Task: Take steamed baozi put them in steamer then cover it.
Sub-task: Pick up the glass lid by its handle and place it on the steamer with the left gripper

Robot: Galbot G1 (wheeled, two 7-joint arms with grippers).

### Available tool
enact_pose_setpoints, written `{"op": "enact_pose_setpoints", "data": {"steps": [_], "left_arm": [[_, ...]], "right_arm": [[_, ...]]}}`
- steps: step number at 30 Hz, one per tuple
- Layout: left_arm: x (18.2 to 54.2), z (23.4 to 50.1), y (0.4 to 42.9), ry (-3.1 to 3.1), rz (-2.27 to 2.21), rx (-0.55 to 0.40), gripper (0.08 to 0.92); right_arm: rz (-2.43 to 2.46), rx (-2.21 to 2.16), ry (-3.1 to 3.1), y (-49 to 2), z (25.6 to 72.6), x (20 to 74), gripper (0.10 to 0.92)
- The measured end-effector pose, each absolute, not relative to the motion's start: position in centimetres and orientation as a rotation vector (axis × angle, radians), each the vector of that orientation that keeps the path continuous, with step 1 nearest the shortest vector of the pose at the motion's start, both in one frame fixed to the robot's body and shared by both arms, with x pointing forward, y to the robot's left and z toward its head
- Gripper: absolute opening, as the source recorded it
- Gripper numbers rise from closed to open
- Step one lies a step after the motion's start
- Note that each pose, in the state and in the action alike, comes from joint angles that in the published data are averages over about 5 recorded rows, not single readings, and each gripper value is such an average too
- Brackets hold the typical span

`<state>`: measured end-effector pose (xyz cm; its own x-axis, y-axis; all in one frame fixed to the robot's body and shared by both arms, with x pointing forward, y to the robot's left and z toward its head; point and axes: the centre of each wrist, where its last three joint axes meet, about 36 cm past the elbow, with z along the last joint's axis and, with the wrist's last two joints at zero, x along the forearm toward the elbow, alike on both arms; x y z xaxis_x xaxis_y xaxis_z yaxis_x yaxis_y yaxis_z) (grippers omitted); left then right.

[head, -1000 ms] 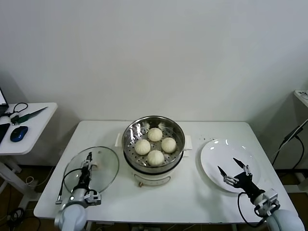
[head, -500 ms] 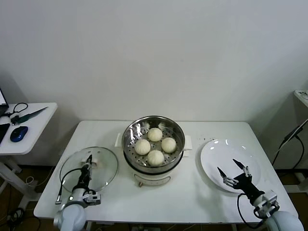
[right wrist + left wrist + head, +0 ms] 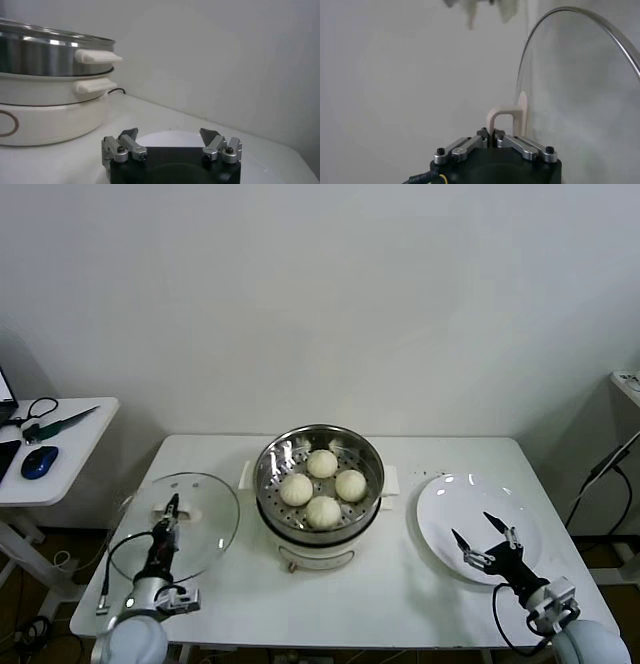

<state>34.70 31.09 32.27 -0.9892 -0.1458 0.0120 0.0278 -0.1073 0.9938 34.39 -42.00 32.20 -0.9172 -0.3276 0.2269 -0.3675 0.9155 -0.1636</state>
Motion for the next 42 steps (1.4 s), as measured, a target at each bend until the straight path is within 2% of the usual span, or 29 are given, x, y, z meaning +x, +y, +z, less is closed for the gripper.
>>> {"op": "enact_pose_setpoints", "data": {"steps": [11,19,26,42], "left_arm": [[32.1,37.4,29.9,-2.005,-2.305,0.397,0.142],[32.4,40.7,27.9,-2.062,-2.314,0.482,0.142],[33.8,43.4,24.4,-2.136,-2.313,0.428,0.142],[36.9,46.1,14.5,-2.220,-2.207,0.133,0.142]], "right_arm": [[0.320,0.533,-2.882,-42.0,32.3,35.0,0.823],[0.341,0.525,-2.879,-42.0,32.3,35.8,0.823],[0.353,0.521,-2.880,-41.7,32.2,36.8,0.823],[0.369,0.510,-2.894,-41.2,32.1,37.9,0.823]]}}
